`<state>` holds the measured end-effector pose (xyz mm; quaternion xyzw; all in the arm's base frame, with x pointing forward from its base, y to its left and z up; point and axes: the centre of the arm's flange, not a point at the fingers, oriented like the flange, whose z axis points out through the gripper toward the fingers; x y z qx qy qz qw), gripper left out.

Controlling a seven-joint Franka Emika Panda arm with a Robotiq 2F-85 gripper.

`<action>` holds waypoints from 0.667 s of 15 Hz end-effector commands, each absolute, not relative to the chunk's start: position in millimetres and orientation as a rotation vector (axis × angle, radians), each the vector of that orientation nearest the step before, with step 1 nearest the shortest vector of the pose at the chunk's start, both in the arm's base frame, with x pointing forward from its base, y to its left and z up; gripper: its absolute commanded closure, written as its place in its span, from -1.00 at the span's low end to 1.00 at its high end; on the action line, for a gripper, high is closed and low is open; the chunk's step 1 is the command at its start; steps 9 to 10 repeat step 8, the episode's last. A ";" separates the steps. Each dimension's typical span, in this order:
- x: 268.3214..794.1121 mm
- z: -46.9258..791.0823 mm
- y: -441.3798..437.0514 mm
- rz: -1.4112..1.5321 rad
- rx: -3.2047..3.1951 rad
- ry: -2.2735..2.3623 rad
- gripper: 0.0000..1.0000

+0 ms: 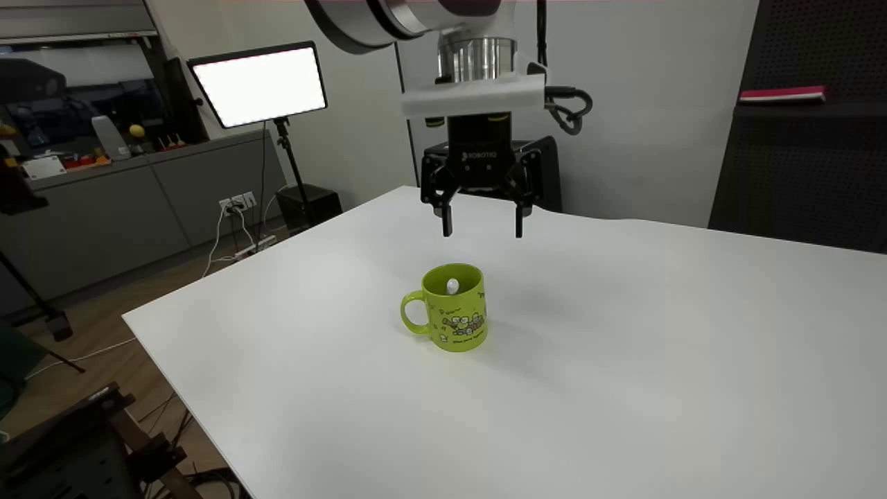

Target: Put the marker inside the mug.

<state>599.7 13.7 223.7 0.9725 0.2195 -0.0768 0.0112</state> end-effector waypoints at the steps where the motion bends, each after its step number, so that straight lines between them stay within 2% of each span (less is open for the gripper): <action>1: 577.8 234.7 12.1 -0.060 3.113 0.451 -1.00; 2: 575.9 235.3 11.4 -0.008 3.130 0.398 -1.00; 3: 594.9 226.5 10.8 -0.092 3.105 0.530 -1.00; 10: 587.7 228.5 10.2 -0.037 3.124 0.461 -1.00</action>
